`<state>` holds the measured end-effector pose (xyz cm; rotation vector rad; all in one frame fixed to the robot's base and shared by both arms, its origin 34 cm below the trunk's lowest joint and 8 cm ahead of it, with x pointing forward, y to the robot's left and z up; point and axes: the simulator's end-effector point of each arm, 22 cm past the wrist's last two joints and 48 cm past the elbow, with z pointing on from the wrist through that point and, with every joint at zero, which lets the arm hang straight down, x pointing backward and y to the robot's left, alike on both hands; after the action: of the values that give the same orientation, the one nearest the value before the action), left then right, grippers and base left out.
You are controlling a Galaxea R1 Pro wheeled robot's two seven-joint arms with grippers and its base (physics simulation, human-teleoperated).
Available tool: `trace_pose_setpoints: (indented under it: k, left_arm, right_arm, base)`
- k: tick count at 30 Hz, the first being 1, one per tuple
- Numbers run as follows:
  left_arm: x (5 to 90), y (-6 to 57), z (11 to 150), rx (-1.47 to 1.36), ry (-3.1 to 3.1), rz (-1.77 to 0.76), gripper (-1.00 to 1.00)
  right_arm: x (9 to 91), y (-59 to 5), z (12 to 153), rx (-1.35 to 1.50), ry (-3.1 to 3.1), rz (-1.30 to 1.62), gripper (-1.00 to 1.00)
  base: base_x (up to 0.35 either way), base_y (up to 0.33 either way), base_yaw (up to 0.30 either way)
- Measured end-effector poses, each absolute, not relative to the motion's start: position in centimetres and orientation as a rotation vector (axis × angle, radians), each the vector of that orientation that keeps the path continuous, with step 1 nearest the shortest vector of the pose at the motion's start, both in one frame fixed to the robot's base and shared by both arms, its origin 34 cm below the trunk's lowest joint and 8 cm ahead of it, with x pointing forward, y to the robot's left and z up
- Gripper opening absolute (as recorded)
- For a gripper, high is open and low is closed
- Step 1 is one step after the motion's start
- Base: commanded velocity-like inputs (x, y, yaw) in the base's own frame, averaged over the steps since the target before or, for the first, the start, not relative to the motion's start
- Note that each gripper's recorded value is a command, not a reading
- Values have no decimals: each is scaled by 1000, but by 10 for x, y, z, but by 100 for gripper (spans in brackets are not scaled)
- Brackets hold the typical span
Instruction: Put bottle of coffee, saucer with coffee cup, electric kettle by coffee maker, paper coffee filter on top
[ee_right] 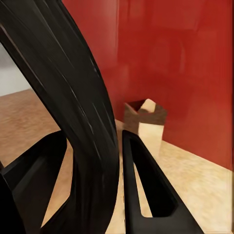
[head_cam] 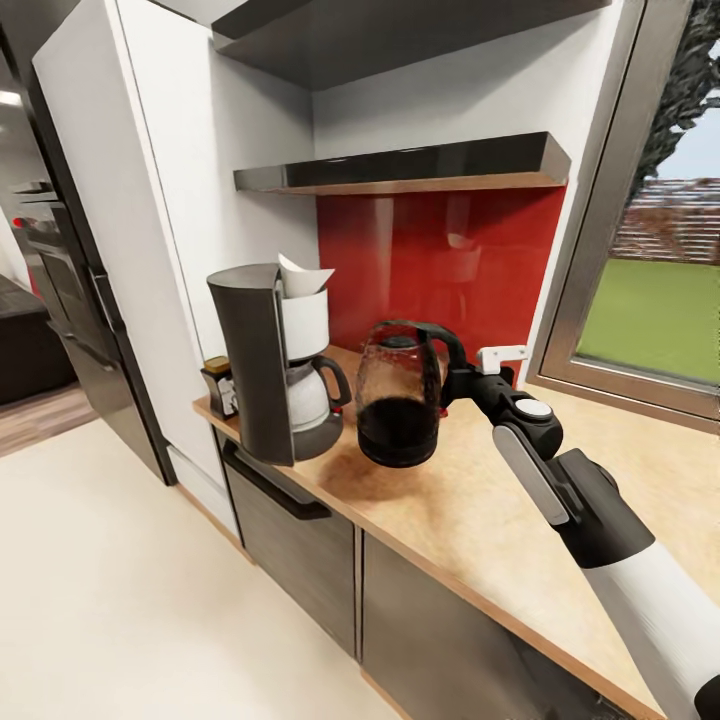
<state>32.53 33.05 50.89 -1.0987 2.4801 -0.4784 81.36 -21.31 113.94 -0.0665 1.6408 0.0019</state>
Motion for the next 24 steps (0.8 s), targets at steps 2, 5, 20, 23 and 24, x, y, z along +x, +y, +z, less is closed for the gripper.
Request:
trace_pose_setpoints:
  k: [2,5,20,23,24]
  left_arm:
    - [325,330,509,-1099,2480,-479,100]
    - [325,330,509,-1099,2480,-479,100]
    - [325,330,509,-1099,2480,-479,100]
    - [325,330,509,-1099,2480,-479,100]
    - [325,330,509,-1099,2480,-479,100]
  right_arm:
    - [814,-213,1139,-66,1641,2,-100]
    - [814,-214,1140,-65,1640,2,-100]
    - [819,-227,1125,-33,1673,-40,-100]
    - [820,-229,1122,-28,1680,-45,-100]
    - [820,-229,1122,-28,1681,-47,-100]
  base:
    - [2,2,-18]
    - [89,1,-7]
    - [42,0,0]
    - [0,0,0]
    - [0,0,0]
